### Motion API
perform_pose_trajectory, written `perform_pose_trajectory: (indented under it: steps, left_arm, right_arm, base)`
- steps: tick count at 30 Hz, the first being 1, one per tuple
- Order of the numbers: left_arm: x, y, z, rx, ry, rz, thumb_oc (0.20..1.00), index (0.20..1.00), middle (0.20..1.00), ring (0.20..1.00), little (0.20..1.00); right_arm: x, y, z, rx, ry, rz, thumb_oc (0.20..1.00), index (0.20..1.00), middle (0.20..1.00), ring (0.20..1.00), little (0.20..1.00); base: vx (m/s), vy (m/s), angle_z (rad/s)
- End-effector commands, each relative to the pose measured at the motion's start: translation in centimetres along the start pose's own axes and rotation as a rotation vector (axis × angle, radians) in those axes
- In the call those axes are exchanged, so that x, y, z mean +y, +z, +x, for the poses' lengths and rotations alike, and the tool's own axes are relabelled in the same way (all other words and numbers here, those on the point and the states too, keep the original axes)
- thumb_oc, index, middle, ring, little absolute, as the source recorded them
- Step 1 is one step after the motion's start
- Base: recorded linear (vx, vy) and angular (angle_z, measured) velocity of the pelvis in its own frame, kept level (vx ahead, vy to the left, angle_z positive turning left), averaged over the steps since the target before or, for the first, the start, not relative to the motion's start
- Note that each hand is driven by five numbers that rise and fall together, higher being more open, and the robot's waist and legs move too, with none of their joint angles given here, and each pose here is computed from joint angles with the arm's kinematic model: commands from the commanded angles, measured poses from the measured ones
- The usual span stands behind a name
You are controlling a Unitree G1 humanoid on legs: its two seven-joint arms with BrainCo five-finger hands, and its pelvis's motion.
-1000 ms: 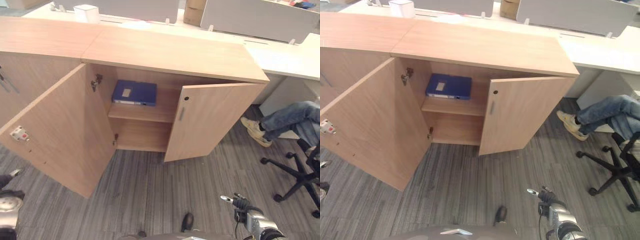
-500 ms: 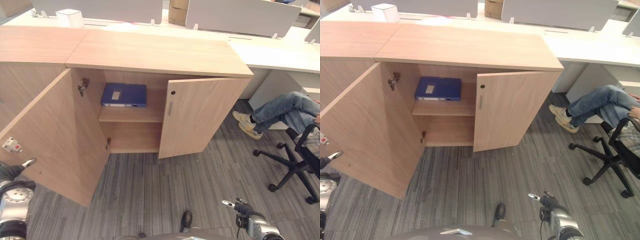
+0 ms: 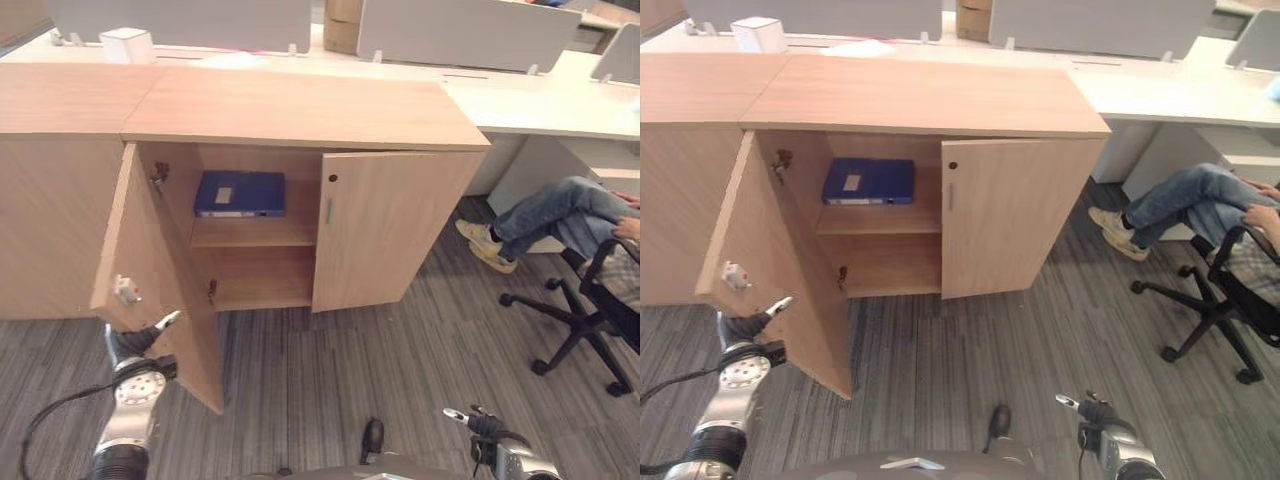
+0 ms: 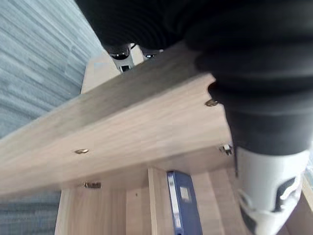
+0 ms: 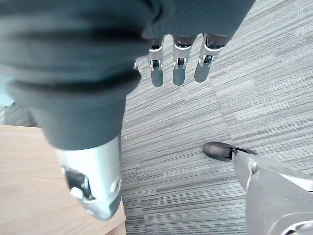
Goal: Put the empty folder in the office cabinet
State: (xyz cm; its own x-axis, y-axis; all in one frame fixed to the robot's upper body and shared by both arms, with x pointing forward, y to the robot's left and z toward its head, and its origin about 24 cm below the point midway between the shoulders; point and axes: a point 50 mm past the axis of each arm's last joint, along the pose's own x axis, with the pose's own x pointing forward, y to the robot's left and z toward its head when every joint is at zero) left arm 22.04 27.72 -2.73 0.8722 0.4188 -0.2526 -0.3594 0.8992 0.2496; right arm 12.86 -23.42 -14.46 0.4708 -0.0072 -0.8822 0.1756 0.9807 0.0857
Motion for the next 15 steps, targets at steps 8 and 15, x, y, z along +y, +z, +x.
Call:
perform_pose_trajectory:
  steps: [8, 15]
  left_arm:
    - [-1.5, 4.6, 1.3, -0.182, -0.088, -0.140, 1.000, 1.000, 1.000, 1.000, 1.000]
    - [-1.3, 4.5, 1.3, -0.187, -0.038, -0.109, 1.000, 1.000, 1.000, 1.000, 1.000]
  right_arm:
    - [1.0, 2.4, 0.7, -0.041, 0.007, -0.079, 1.000, 1.000, 1.000, 1.000, 1.000]
    - [1.3, 4.4, 0.4, -0.157, -0.045, -0.169, 1.000, 1.000, 1.000, 1.000, 1.000]
  base:
    - [0.01, 0.008, -0.06]
    - [0.01, 0.003, -0.04]
